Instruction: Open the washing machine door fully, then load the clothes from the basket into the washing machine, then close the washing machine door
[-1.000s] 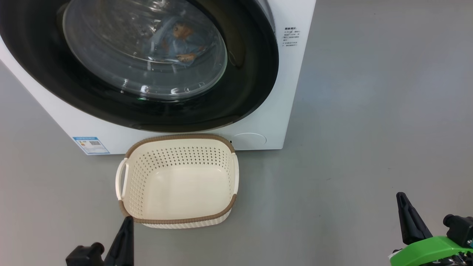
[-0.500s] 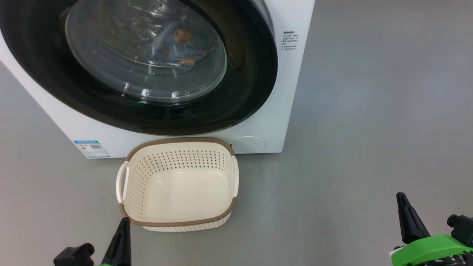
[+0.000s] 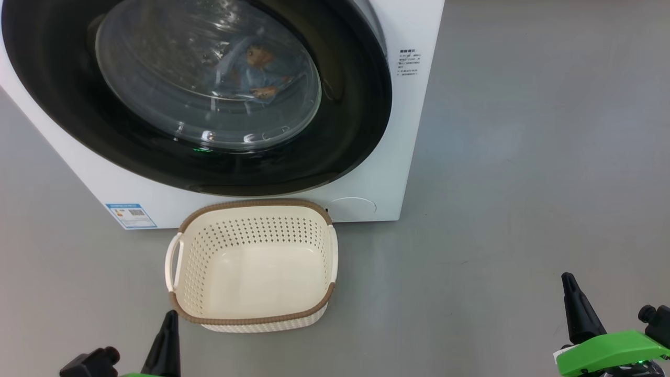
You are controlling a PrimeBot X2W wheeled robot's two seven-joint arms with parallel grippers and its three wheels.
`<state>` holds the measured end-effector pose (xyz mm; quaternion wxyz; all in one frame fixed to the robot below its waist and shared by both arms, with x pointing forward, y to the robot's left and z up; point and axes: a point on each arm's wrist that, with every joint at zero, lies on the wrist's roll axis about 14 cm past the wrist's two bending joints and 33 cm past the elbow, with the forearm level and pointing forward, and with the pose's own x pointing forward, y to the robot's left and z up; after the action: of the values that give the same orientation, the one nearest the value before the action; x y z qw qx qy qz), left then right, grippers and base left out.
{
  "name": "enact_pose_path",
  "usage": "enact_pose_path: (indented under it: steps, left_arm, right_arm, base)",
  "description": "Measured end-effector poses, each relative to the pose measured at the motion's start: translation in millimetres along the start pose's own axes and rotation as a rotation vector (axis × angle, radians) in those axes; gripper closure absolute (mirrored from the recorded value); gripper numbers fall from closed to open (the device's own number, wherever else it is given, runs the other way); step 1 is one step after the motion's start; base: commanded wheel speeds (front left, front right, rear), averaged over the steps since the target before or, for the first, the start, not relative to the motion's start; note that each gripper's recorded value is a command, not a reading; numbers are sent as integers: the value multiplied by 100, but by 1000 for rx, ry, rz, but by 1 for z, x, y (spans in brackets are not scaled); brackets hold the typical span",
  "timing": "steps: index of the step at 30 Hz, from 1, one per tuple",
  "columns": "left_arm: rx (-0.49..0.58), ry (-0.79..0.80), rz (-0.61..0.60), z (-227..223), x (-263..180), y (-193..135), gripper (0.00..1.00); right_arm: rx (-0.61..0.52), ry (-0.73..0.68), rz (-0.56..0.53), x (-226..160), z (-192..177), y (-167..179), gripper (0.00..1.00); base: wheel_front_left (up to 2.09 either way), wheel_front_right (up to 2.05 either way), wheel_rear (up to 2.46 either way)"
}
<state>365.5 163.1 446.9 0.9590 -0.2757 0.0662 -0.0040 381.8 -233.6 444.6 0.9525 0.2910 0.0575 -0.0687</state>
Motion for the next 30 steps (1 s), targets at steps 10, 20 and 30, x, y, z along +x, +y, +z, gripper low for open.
enact_pose_path:
  steps: [10, 20, 30]
  left_arm:
    - [-104, -1, 15, 3, 0, 3, 100]
    - [-208, -1, 28, 5, 0, 5, 100]
    - [-318, -6, 38, 9, 0, 6, 100]
  right_arm:
    - [109, 3, -4, -1, -1, 4, 100]
    - [205, 1, -6, -2, 2, 6, 100]
    - [308, 0, -10, -3, 5, 7, 100]
  base:
    - [0, 0, 0]
    - [0, 0, 0]
    - [0, 0, 0]
